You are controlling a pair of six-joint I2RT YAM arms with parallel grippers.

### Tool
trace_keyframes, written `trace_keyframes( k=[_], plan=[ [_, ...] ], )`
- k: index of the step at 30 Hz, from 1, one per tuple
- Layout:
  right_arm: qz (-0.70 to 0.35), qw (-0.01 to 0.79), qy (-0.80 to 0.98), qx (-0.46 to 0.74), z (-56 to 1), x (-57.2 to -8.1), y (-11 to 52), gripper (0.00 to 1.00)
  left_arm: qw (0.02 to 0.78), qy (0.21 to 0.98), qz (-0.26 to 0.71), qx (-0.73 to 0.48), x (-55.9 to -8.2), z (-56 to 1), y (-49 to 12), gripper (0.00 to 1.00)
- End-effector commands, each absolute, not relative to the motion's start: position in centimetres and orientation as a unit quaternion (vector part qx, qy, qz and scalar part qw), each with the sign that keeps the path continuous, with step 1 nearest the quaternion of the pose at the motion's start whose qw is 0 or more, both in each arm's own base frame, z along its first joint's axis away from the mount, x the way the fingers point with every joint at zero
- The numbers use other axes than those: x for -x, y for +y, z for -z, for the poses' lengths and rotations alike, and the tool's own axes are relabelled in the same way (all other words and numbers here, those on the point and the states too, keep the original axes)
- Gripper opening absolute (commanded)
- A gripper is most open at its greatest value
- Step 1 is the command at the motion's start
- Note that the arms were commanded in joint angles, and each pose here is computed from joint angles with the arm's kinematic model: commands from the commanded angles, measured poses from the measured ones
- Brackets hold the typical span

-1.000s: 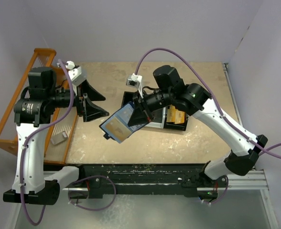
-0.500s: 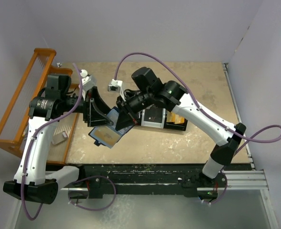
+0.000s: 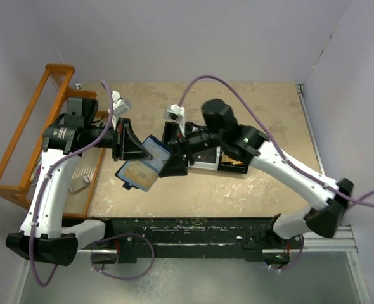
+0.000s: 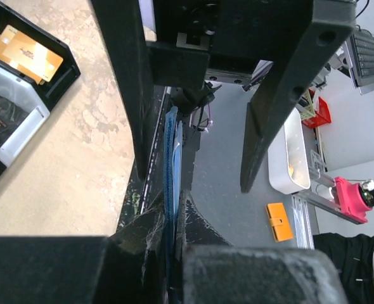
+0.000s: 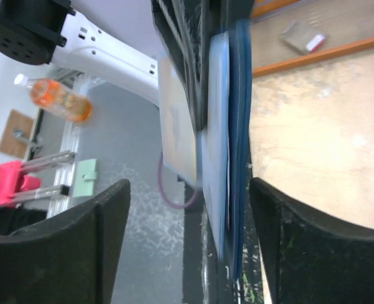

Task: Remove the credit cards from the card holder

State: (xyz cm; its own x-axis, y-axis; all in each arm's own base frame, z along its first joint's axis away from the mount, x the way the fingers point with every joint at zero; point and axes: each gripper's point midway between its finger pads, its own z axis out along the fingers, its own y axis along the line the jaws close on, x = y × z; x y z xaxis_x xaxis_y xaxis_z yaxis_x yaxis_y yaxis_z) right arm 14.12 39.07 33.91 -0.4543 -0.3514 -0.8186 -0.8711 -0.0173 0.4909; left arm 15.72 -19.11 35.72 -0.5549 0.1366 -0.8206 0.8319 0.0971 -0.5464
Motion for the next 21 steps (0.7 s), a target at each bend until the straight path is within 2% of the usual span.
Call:
trace_keyframes(
  k=[1,3,5,11,15,16,18,21],
  plan=[
    [-0.591,0.433,0.570,0.371,-41.4,-15.3,36.9,0.85,0.339,0.649,0.572,-0.370,-15.5,-39.2,-19.4,0.01],
    [-0.620,0.514,0.519,0.287,-43.9,-15.9,34.8,0.94,0.351,0.642,0.575,-0.365,-15.6,-40.3,-19.4,0.01],
    [-0.661,0.538,0.474,0.220,-44.5,-15.6,33.1,0.94,0.363,0.634,0.581,-0.358,-15.6,-41.5,-19.6,0.02],
    [-0.708,0.531,0.428,0.184,-45.3,-14.4,33.9,0.85,0.373,0.631,0.601,-0.320,-15.9,-43.6,-19.8,0.08],
    [-0.724,0.527,0.408,0.177,-46.2,-14.3,34.8,0.73,0.358,0.632,0.614,-0.309,-15.8,-43.7,-19.9,0.10],
    [-0.730,0.522,0.405,0.175,-46.2,-14.4,35.1,0.68,0.359,0.630,0.614,-0.310,-15.7,-43.8,-19.9,0.11],
    [-0.744,0.506,0.399,0.176,-46.2,-14.2,35.6,0.48,0.360,0.624,0.616,-0.320,-15.3,-44.0,-19.8,0.14],
    [-0.766,0.462,0.402,0.196,-45.3,-13.2,36.3,0.01,0.358,0.613,0.615,-0.342,-14.4,-44.1,-19.7,0.26]
  ],
)
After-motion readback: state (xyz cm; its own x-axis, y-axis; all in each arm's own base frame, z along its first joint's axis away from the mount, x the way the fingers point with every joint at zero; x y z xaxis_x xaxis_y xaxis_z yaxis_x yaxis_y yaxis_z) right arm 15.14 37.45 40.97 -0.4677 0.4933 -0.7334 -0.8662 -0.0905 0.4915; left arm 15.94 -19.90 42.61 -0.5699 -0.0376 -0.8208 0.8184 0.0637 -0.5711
